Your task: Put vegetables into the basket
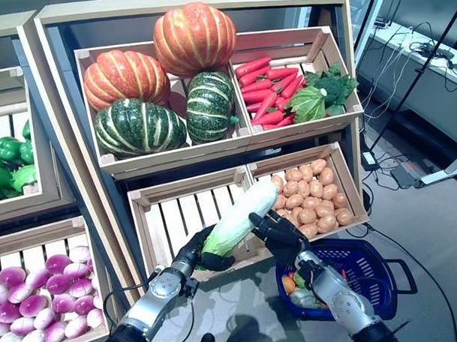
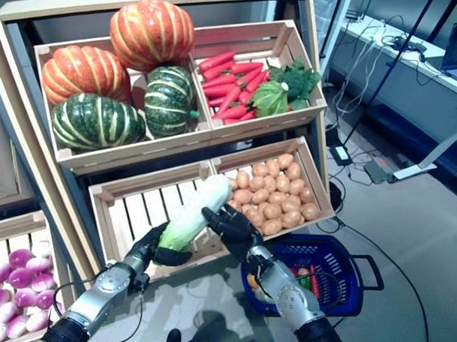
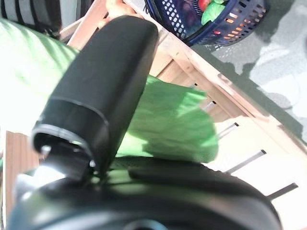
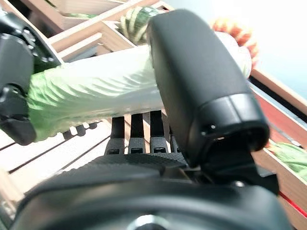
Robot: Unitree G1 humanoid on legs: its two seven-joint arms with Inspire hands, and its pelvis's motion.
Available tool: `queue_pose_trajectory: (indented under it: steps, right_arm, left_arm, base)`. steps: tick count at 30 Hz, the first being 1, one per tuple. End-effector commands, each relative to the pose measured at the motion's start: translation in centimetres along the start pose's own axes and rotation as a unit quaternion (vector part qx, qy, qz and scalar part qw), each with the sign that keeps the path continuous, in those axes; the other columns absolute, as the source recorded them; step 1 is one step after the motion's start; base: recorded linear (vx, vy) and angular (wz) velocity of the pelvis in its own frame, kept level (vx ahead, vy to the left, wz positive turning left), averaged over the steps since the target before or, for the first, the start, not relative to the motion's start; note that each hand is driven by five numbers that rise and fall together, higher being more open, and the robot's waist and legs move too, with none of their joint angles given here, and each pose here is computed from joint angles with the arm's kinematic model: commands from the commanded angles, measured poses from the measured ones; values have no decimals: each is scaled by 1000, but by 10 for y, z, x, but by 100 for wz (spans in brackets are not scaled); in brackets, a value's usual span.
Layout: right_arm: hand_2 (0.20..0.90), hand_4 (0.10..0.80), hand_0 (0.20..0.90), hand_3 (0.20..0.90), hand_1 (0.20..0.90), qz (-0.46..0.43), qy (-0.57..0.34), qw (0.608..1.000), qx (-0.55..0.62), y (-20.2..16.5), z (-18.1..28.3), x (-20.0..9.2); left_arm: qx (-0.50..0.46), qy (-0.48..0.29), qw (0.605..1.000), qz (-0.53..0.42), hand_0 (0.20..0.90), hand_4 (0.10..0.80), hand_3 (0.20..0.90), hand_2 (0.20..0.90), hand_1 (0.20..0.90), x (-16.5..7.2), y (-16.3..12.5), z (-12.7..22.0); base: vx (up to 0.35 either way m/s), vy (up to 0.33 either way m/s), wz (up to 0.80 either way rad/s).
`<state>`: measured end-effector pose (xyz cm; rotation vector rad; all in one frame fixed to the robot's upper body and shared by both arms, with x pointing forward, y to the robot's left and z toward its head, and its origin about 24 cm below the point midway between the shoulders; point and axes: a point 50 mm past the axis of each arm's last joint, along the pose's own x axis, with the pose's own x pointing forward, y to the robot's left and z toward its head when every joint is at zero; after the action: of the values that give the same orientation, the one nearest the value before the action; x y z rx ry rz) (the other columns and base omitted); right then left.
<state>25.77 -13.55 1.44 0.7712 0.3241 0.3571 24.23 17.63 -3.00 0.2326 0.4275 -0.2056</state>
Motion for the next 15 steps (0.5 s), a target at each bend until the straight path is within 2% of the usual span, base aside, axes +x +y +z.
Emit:
queue_pose_trajectory:
  steps: [1, 15]
  right_arm:
    - [300, 400, 300, 300, 300, 166, -245, 954, 47, 60, 84, -1]
    - [300, 400, 300, 300, 300, 23, -383, 923, 32, 8, 125, -39]
  left_arm:
    - [-5, -109, 994, 6, 900, 800, 900, 900, 900, 16, 16, 58]
    - [-16, -105, 994, 28, 900, 800, 900, 900, 900, 13, 31, 56]
  base:
    - [0, 0, 0]
    - [-3, -7, -6]
